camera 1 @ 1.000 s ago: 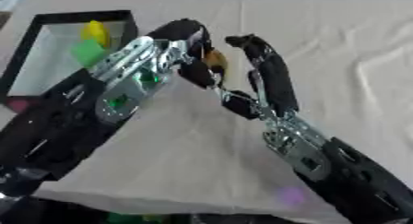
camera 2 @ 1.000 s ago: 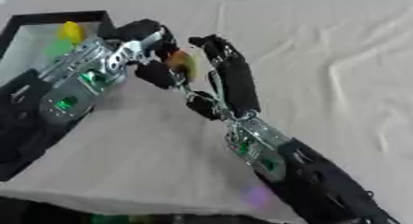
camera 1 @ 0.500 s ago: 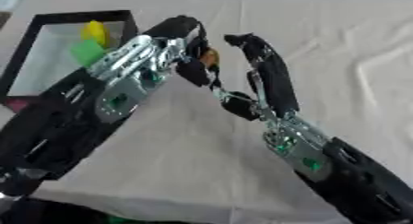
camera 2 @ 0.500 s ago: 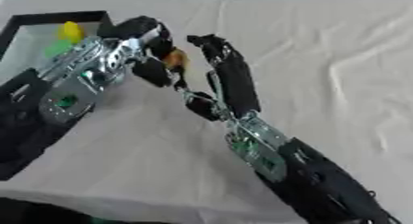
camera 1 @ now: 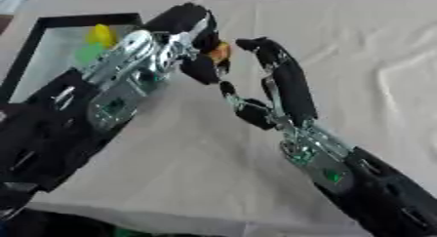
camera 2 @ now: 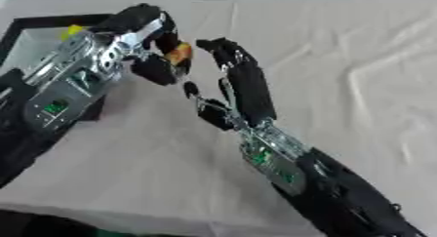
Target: Pick up the objects with one hand, pass them to the other hand, and then place them into the box on the other side of the table.
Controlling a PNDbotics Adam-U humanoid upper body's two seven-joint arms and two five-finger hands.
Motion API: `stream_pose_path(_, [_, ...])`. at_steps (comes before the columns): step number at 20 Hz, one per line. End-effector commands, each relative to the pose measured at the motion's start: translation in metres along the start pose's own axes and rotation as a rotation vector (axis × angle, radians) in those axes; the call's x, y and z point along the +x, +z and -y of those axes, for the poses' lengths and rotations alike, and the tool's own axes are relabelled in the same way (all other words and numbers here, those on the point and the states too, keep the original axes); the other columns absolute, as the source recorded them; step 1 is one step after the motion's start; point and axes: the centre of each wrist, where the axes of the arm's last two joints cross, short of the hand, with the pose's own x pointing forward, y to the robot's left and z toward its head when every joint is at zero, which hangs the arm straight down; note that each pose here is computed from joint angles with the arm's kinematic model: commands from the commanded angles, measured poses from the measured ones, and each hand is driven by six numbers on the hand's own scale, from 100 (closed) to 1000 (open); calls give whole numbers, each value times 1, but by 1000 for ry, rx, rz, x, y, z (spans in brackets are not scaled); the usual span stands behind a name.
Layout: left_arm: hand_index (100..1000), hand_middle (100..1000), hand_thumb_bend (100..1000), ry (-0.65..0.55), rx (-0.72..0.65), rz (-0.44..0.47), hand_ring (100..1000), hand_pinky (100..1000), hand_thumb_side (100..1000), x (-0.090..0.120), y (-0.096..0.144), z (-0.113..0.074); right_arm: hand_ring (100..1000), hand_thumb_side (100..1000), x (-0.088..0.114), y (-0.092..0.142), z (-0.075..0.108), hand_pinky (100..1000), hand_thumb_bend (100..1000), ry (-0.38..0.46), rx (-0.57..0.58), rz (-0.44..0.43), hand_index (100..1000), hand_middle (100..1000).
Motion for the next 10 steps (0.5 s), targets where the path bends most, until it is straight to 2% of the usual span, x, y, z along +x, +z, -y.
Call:
stream_pose_path(1, [304, 451, 177, -26, 97, -7, 613, 629, 144, -7, 12, -26, 748, 100, 4, -6, 8, 657, 447, 4, -14, 45, 790, 668])
stream_pose_path(4, [304, 454, 176, -35, 137, -49, 613, 632, 144, -19, 14, -37, 749, 100, 4, -6, 8, 656, 440, 2, -12, 51, 791, 669])
stream_pose_path(10, [301, 453, 157, -14, 168, -196, 611, 632, 145, -58, 10, -46, 749, 100, 5, -7, 12, 655, 440, -2, -20, 55, 790, 670])
